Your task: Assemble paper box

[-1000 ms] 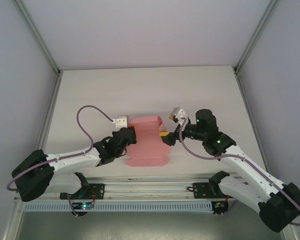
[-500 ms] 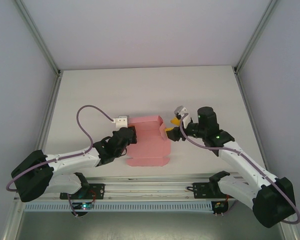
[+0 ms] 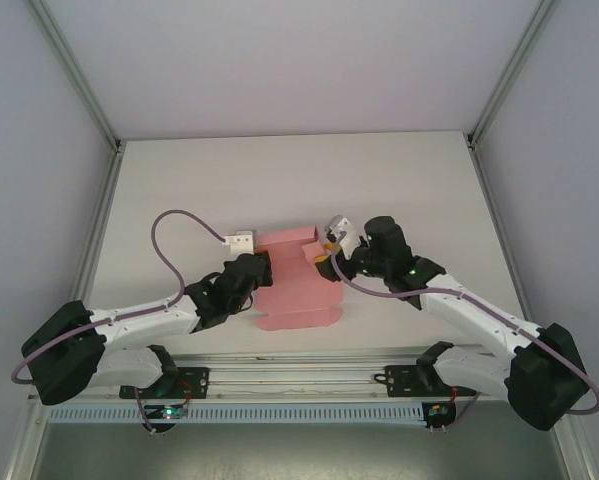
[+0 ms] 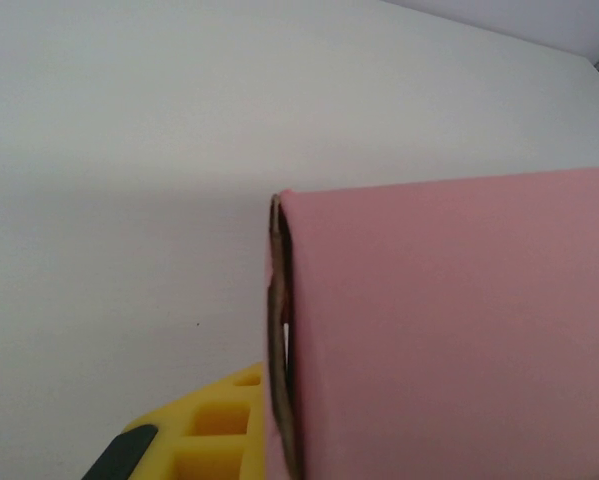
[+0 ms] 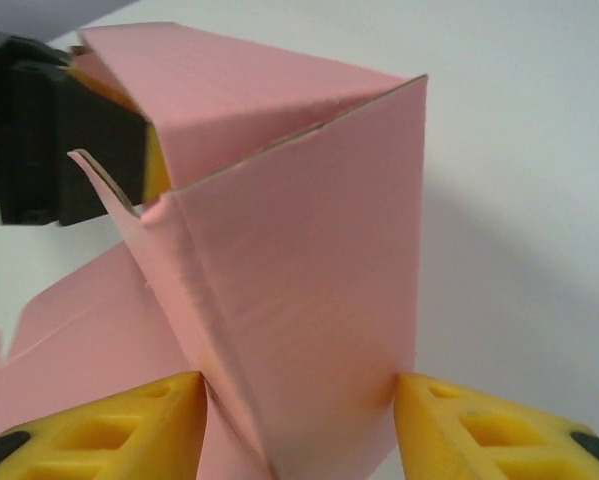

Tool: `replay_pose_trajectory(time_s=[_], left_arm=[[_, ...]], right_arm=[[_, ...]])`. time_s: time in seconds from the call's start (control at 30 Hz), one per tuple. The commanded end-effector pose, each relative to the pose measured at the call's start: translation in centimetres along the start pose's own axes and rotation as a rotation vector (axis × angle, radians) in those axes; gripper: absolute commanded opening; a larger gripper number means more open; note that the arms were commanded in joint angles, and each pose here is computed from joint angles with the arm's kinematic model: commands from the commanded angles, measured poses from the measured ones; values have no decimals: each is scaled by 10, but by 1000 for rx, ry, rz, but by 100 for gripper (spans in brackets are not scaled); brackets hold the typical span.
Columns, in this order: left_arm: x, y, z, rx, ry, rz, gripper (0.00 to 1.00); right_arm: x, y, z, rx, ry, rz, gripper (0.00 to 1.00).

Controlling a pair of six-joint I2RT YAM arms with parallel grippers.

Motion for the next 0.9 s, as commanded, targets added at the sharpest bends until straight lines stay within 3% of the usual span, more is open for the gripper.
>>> replay_pose_trajectory(time_s=[0.0,0.23,0.4,0.53,0.73,0.87], left_arm=[[-7,11,-1,-30,-29,-5,0],[-12,9,1,-16,-51,4,0],[-15,10,4,-9,-52,-14,0],[-13,11,7,2,-12,-49,0],[20,7,3,18,233,-175,0],[51,-3,-8,59,442,-222,0]], right_arm=[[-16,28,2,-85,-152,-10,46],[-22,32,12,-128,-285,2,32],[-35,39,16,-189,-476,13,11],[-60,40,12,-244,-693,64,1],[-113,28,-29,-314,-1188,183,1],[-130,24,-37,-291,-1296,211,1]])
Point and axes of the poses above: each hand's point on the last joint's axis, 136 mm out from that joint toward the fingers, its own z axis out along the fingers, its own x axis along the line the jaws close on, y = z × x, the point moved 1 cm from there along -z, back along the fingers, and after that the axes turned 7 degrees about z, right-handed, at the moved point
